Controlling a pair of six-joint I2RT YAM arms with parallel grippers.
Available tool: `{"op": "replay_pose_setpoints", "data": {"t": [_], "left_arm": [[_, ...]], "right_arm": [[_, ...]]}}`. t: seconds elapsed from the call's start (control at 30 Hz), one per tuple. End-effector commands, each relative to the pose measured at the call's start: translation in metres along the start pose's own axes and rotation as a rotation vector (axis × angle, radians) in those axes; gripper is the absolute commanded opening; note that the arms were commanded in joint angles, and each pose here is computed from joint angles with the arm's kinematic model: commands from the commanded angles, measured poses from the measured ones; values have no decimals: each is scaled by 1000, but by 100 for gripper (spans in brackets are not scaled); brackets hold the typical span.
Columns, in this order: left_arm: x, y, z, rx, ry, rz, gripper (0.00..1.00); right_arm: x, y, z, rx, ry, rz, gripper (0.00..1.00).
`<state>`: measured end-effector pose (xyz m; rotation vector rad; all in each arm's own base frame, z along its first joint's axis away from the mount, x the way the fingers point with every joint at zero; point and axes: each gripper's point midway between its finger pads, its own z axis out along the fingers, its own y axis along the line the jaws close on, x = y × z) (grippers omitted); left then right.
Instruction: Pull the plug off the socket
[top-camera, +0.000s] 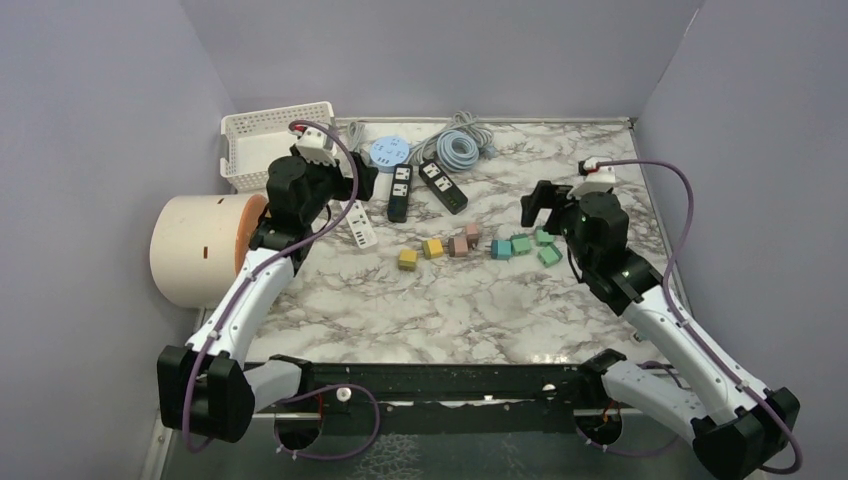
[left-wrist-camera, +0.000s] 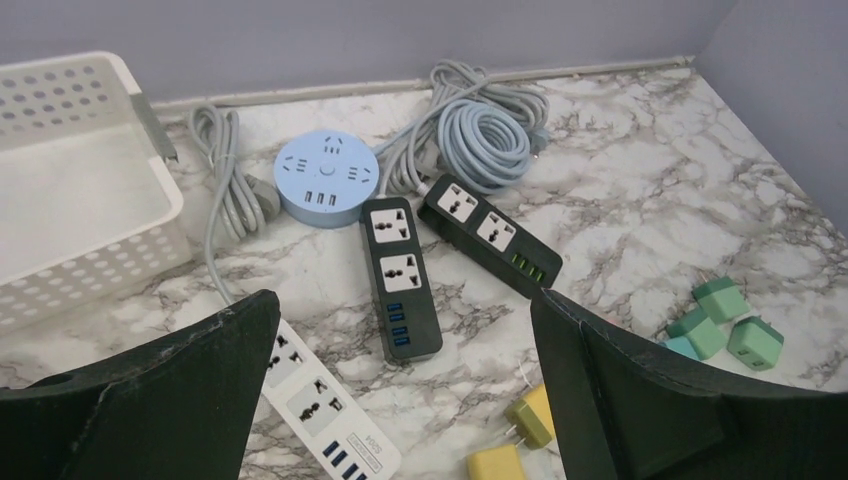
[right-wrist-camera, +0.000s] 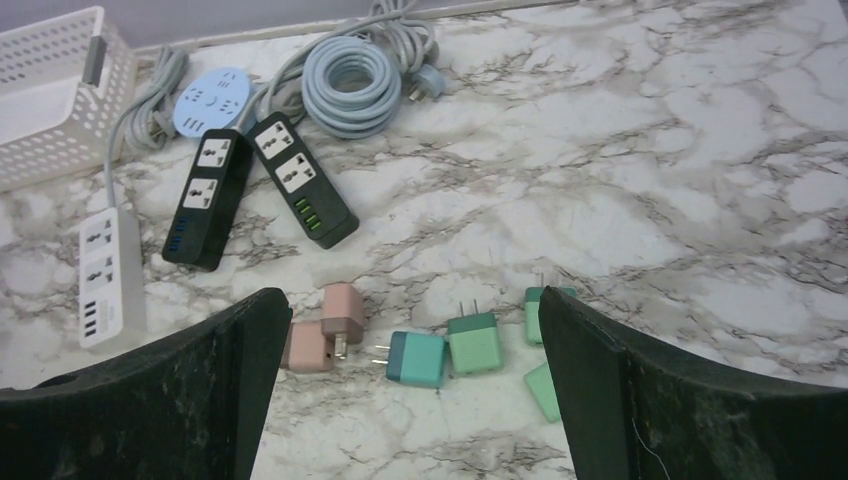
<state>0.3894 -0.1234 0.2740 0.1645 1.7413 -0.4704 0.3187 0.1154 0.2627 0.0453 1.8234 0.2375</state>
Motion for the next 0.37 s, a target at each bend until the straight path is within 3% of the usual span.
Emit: {"op": "replay_pose_setpoints", "data": {"t": [0.0, 0.33], "left_arm": [[-38, 7, -9, -79, -158, 82, 99], [-46, 5, -11, -87, -182, 115, 99]], "right_arm": [[-10, -26, -5, 127, -80, -6, 100], [-16, -18, 1, 88, -96, -52, 100]]}}
